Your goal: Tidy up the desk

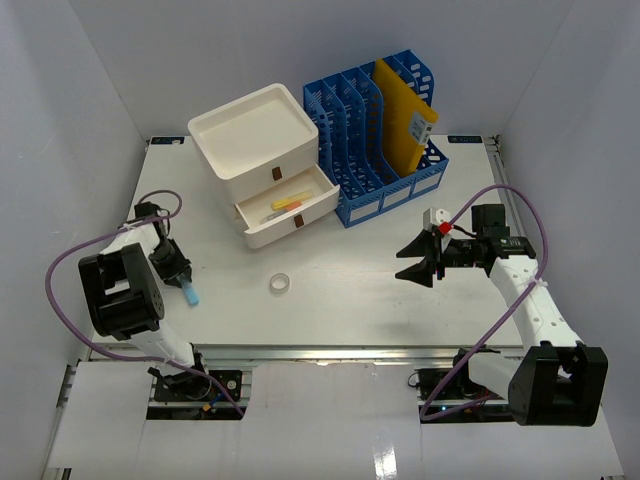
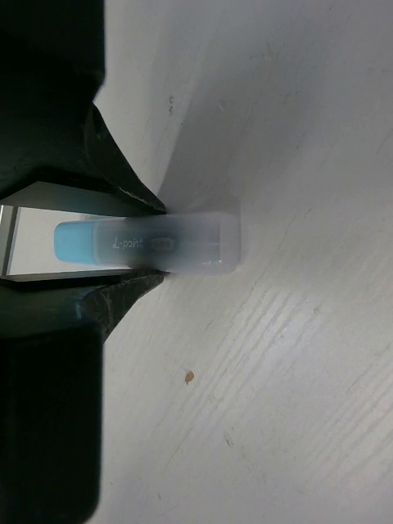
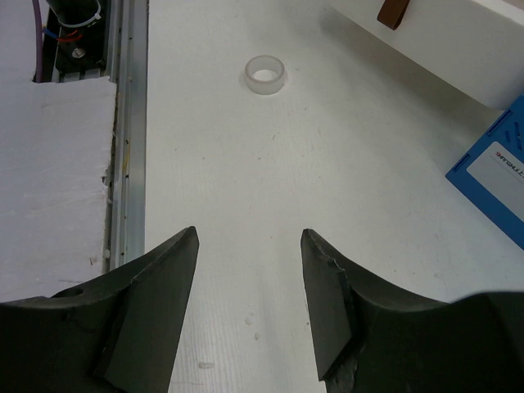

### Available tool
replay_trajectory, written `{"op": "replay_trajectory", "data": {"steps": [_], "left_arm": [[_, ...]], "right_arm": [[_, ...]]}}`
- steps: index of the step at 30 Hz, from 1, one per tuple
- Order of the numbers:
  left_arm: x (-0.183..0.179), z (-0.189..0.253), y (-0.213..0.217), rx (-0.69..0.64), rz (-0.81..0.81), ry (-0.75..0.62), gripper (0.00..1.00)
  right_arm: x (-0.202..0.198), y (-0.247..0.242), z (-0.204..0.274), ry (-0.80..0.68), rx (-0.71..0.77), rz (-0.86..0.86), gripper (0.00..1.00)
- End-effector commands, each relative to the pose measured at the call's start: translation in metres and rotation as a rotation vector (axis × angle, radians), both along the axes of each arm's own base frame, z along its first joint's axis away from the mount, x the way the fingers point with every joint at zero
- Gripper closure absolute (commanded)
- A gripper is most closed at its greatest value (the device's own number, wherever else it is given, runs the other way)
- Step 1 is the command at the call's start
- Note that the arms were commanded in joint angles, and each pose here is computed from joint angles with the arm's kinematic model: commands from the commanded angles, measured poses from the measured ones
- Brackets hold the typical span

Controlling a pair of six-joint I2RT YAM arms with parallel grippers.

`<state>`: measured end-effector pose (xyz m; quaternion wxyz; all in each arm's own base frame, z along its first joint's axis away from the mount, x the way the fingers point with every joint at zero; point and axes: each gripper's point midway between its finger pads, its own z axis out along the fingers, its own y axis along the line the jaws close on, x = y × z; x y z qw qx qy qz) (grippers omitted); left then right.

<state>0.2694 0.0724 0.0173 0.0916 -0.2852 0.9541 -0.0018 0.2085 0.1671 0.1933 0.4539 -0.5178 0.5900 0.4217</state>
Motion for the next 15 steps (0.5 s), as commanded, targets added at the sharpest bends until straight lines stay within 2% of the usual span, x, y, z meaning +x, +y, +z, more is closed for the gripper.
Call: {"op": "replay_trajectory", "data": {"steps": [1,3,7,11,15], "left_arm": [[0.019,0.011,-0.018,-0.110,-0.010,-0.104,0.84],[0.021,0.016,-0.024,-0.134,-0.014,-0.134,0.91],[0.033,0.043,-0.042,-0.218,-0.050,-0.276,0.95],[0.037,0.103,-0.071,-0.301,-0.136,-0.518,0.97],[0.030,0.160,-0.107,-0.302,-0.287,-0.721,0.97]], "right_arm": [[0.003,0.000,0.016,-0.046,0.023,0.009,0.40],[0.003,0.000,0.015,-0.045,0.024,0.009,0.40],[0.004,-0.001,0.015,-0.046,0.022,0.004,0.40],[0.004,-0.002,0.013,-0.043,0.022,0.000,0.40],[0.005,-0.003,0.012,-0.041,0.024,0.001,0.40]]}}
